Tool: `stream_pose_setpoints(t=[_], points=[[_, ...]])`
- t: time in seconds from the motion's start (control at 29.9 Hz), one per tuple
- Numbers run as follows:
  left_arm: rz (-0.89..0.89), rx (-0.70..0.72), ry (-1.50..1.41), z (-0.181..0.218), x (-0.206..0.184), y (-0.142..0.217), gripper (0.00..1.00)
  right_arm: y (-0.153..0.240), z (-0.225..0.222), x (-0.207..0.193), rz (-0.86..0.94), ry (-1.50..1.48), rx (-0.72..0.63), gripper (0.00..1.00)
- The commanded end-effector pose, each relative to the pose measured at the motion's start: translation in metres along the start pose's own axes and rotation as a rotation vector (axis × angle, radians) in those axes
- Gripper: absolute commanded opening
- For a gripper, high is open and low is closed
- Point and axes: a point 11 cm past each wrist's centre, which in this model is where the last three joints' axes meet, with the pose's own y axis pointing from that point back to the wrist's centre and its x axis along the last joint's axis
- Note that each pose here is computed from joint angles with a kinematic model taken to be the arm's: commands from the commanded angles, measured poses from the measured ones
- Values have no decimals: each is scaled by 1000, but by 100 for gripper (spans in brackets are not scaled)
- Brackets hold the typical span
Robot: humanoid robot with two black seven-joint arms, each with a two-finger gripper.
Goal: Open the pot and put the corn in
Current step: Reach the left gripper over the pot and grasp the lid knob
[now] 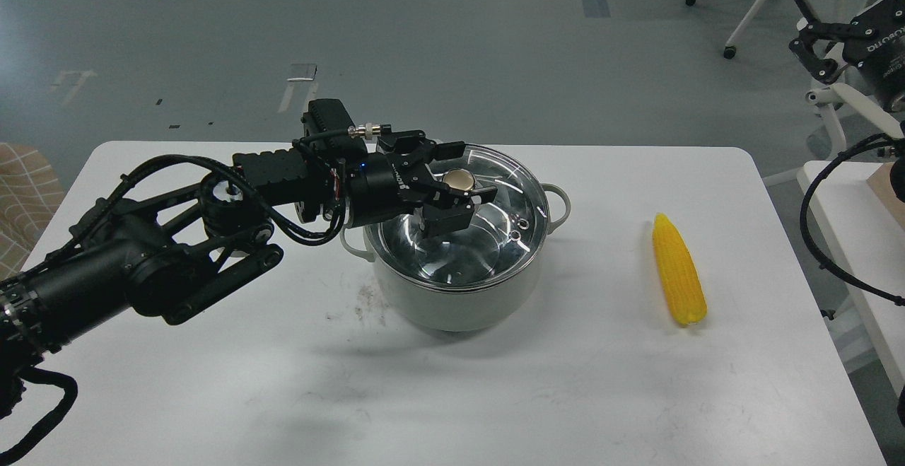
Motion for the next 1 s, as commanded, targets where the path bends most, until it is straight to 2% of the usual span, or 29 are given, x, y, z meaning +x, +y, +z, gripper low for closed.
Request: stream_pose_setpoints(t=[0.0, 0.1, 0.2, 0.5, 0.57, 0.6, 0.67, 0.8, 0.97], points=[[1, 10, 4, -3, -4, 3, 72, -1, 3, -1, -3, -4, -1, 100], [-3, 15, 5, -5, -6, 4, 62, -1, 3, -1, -4, -7, -2, 100], [-9, 26, 13, -8, -10, 5, 57, -1, 3, -2, -5, -7, 0, 100], [-13, 28, 27, -7, -16, 5, 57, -4, 0, -5, -12, -4, 4, 100], [-9, 26, 26, -7, -15, 5, 50, -4, -1, -5, -12, -6, 7, 100], [-6, 25, 25, -6, -15, 5, 44, -3, -1, -4, -10, -6, 8, 100], [-3, 23, 23, -6, -13, 4, 39, -3, -1, -4, -10, -6, 8, 100], [2, -1, 13, -3, -9, 6, 21, -3, 0, -4, -10, -5, 6, 100], [17, -19, -4, -2, -1, 14, 16, -3, 0, -4, -9, -7, 7, 100]])
